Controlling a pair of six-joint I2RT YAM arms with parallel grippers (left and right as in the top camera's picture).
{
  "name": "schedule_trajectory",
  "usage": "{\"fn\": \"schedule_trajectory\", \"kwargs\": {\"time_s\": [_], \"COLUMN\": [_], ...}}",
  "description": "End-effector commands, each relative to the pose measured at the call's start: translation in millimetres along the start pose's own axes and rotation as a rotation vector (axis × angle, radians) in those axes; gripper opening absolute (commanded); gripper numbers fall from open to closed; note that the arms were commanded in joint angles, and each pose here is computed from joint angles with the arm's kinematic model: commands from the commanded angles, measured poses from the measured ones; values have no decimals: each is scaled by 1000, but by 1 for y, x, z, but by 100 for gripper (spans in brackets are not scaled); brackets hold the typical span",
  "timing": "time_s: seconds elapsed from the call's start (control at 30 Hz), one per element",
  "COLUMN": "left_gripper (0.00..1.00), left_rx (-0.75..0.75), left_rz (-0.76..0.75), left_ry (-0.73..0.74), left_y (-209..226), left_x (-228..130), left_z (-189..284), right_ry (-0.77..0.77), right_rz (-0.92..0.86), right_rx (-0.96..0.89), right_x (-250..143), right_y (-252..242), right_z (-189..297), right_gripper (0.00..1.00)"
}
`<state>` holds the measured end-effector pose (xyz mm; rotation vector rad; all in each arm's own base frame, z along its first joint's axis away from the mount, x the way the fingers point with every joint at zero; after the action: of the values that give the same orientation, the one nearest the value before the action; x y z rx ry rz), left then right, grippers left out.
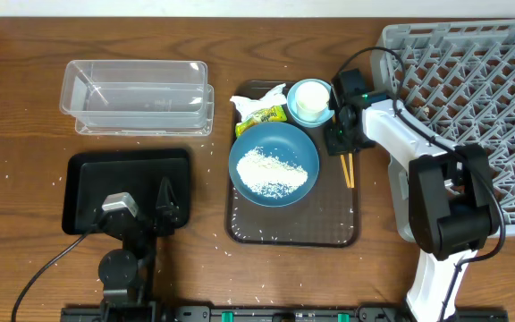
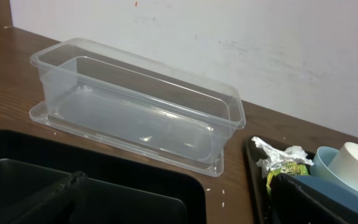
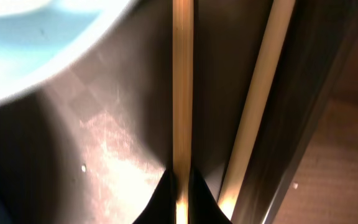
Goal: Sort waste into correct bins and load items into the dishwasher rack
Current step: 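Lift the chopsticks with the right gripper and place them in the rack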
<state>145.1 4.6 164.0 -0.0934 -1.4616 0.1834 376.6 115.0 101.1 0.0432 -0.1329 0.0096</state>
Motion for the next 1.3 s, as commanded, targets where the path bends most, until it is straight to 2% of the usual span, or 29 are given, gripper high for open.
{"fn": "schedule_trajectory", "kwargs": {"time_s": [0.0,0.37,0.57,0.9,1.13,1.27], "left_gripper": [95,95,95,95,95,95], "left_rx": [13,13,13,13,13,13], "left_rz": [-9,-9,-9,-9,-9,-9], "left_ry": [46,46,46,46,46,46], "left_y": [2,2,2,2,2,2], "left_x": [-12,-12,-12,-12,-12,-12], "left_z": [-1,-1,-1,-1,-1,-1], "right_ry": [-21,-231,-376,-468,-444,-419], "right_rz": [-22,-140,-204,-77,-56,-50], "right_rx": [7,12,-17,-29,-1,48], "right_x": [8,47,55,74,84,86], "right_y": [-1,-63,-104,-124,-124,-120], "right_z": [17,125,163,156,132,122], "right_gripper": [1,1,1,2,1,10]}}
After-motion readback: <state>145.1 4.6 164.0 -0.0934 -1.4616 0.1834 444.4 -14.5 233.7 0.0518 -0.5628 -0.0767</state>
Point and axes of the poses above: each gripper's point midway between its finger pads, its own z axis back along the fingers, its own y axis along the line the jaws close on, x = y × z, the point moved 10 cm from there along z, back along the fingers, and after that the axes turned 7 degrees about -z, right-handed, at the moved point
